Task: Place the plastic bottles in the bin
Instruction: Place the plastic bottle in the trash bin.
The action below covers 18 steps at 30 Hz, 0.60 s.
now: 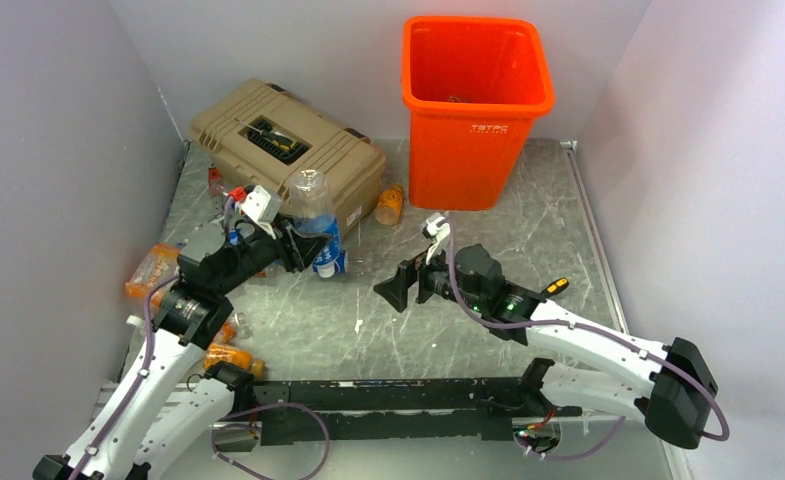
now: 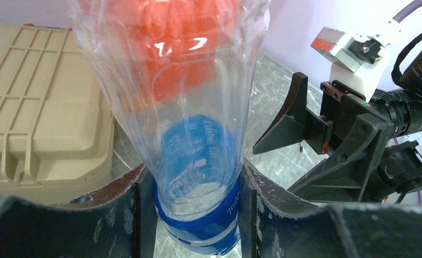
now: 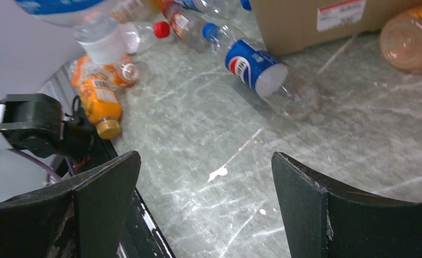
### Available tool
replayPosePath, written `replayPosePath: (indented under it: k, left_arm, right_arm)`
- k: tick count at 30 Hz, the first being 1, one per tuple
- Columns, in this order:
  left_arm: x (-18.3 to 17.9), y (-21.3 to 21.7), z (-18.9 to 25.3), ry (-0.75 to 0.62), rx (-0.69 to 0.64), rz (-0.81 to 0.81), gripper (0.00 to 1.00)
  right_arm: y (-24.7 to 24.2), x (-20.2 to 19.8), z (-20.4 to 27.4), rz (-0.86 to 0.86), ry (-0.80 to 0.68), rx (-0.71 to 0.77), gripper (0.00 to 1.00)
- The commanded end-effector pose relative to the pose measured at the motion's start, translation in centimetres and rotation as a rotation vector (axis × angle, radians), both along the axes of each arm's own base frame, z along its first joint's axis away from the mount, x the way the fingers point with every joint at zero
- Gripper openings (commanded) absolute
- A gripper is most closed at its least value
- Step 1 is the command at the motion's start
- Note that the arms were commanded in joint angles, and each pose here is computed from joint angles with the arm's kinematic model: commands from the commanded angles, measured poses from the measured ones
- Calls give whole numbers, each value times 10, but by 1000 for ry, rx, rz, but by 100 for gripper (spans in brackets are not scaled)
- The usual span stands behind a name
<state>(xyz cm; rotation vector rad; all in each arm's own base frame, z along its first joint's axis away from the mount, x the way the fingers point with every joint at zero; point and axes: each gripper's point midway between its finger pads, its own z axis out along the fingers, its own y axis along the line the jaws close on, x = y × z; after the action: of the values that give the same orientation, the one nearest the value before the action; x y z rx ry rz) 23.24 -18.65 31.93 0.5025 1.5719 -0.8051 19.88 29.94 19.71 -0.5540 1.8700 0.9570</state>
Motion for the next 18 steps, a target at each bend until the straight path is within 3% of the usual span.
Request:
replayPosePath:
  k: [1,18]
  left_arm:
    - [-7,-8,25,-86,-50,-57,33]
    - [-24,-23,31,-98,-109,-192,34]
  right_arm:
    - [11,-5,64,58,-167,165,96]
    - [72,-22,102,222,-262,305,93]
